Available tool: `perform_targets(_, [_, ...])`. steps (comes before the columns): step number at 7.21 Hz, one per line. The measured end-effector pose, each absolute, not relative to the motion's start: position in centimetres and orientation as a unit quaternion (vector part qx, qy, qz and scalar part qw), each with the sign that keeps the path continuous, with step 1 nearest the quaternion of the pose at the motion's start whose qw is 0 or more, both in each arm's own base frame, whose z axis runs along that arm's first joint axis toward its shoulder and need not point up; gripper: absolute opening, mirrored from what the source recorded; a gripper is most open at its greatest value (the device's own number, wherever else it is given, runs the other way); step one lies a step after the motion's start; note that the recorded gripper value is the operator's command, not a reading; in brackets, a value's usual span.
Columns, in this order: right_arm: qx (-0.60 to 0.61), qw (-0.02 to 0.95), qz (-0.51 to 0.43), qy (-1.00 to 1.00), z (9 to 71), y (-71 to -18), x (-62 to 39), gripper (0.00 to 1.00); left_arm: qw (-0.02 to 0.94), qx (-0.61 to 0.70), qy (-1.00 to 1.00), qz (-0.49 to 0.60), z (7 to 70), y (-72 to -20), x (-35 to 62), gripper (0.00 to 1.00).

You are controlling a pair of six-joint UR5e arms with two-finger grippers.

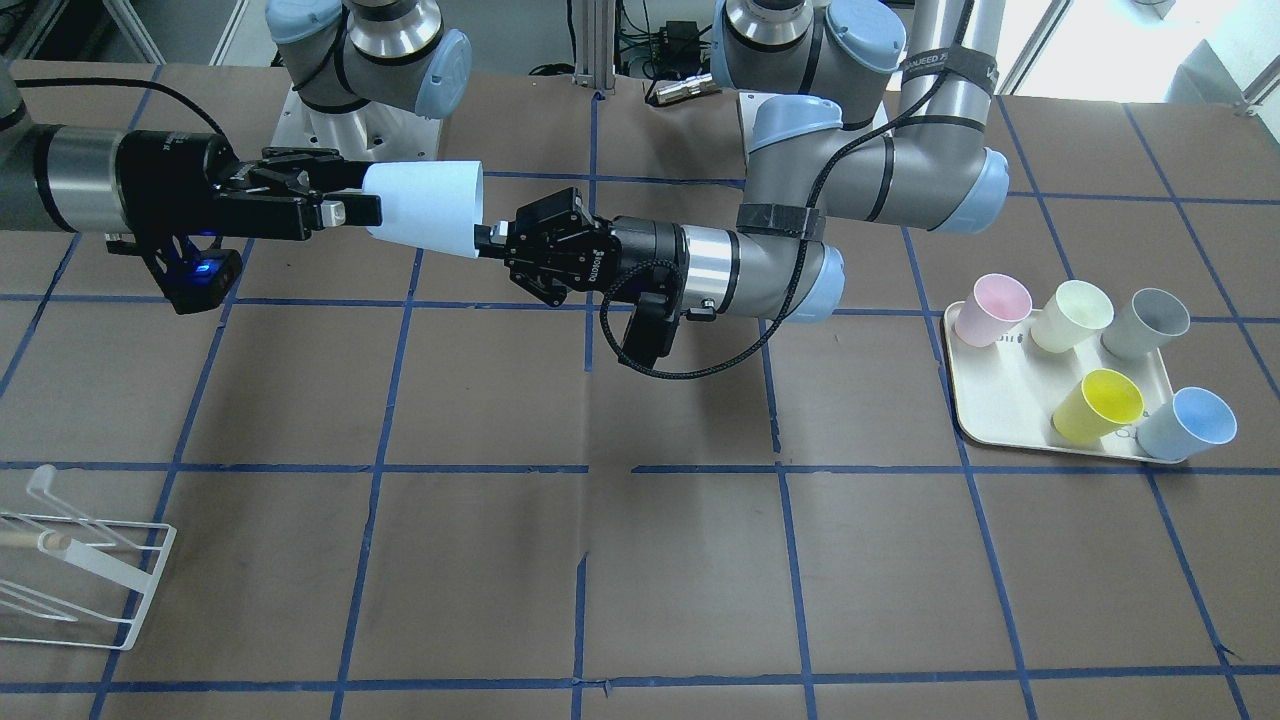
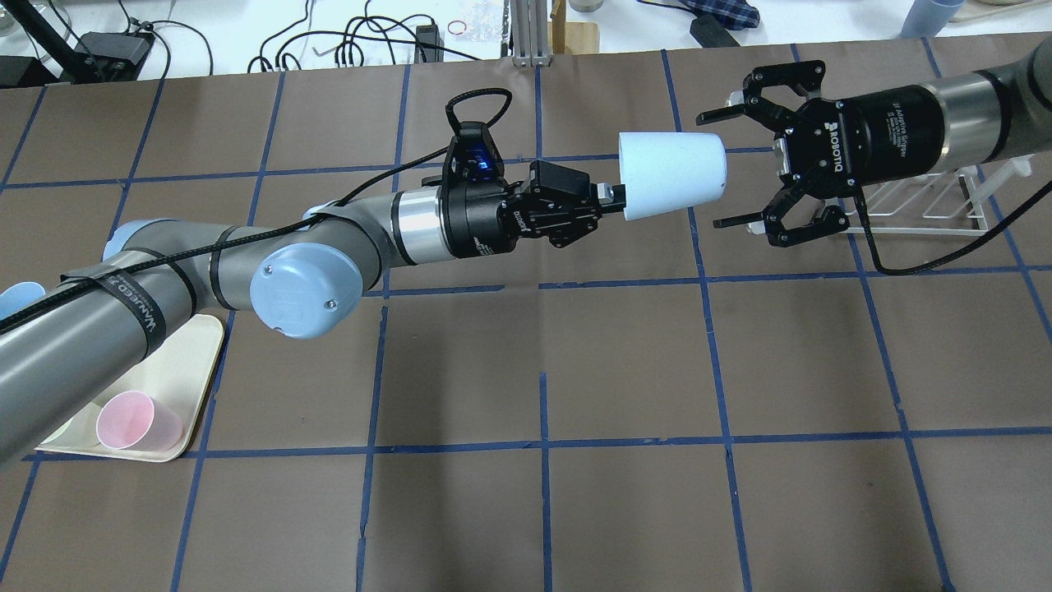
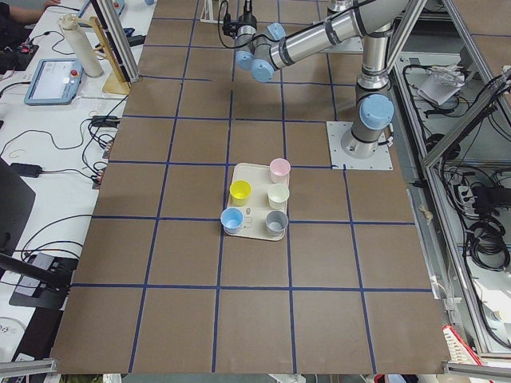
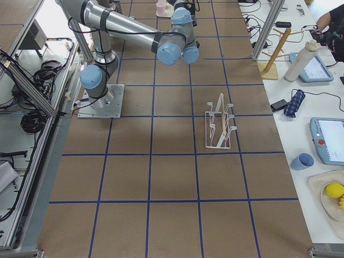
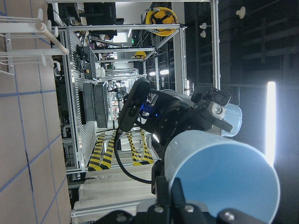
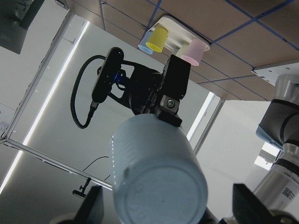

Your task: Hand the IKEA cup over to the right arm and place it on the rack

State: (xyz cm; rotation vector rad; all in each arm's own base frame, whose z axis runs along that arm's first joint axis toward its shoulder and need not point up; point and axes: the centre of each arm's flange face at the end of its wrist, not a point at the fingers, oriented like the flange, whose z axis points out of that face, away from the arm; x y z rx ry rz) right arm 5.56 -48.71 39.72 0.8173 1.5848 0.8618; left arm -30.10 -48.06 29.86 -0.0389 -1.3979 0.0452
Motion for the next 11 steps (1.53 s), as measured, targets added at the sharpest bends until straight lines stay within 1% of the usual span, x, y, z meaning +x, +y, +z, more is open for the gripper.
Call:
perform_targets(3, [0.338,0.543,0.374,0.672,39.19,-48.86,6.85,0.96,0.765,-0.018,-0.644,0.020,29.91,-48.03,-30.10,0.00])
perform_targets(4, [0.339,0.541,0.375,0.672,39.25,-49.02,6.83,0.94,0.765,-0.018,-0.644,0.020,29.90,-48.03,-30.10,0.00])
perform_targets(5, [0.343,0.539,0.377,0.671,39.28,-49.16,6.76,0.90,0.765,-0.017,-0.644,0.020,29.88,-48.04,-30.10,0.00])
perform_targets(7, [0.347,0.537,0.378,0.669,39.28,-49.26,6.68,0.77,0.765,-0.017,-0.644,0.020,29.83,-48.05,-30.10,0.00])
perform_targets(8, [0.348,0.537,0.378,0.669,39.30,-49.29,6.62,0.68,0.765,-0.017,-0.644,0.019,29.80,-48.05,-30.10,0.50])
perform_targets(9, [0.348,0.538,0.378,0.669,39.32,-49.29,6.54,0.62,0.764,-0.017,-0.644,0.019,29.79,-48.04,-30.09,0.66])
perform_targets(10, [0.349,0.538,0.378,0.668,39.31,-49.29,6.49,0.57,0.764,-0.016,-0.645,0.018,29.80,-48.07,-30.03,0.68])
perform_targets(11, [0.350,0.538,0.378,0.668,39.31,-49.29,6.41,0.54,0.764,-0.014,-0.645,0.015,29.82,-48.10,-29.99,0.69])
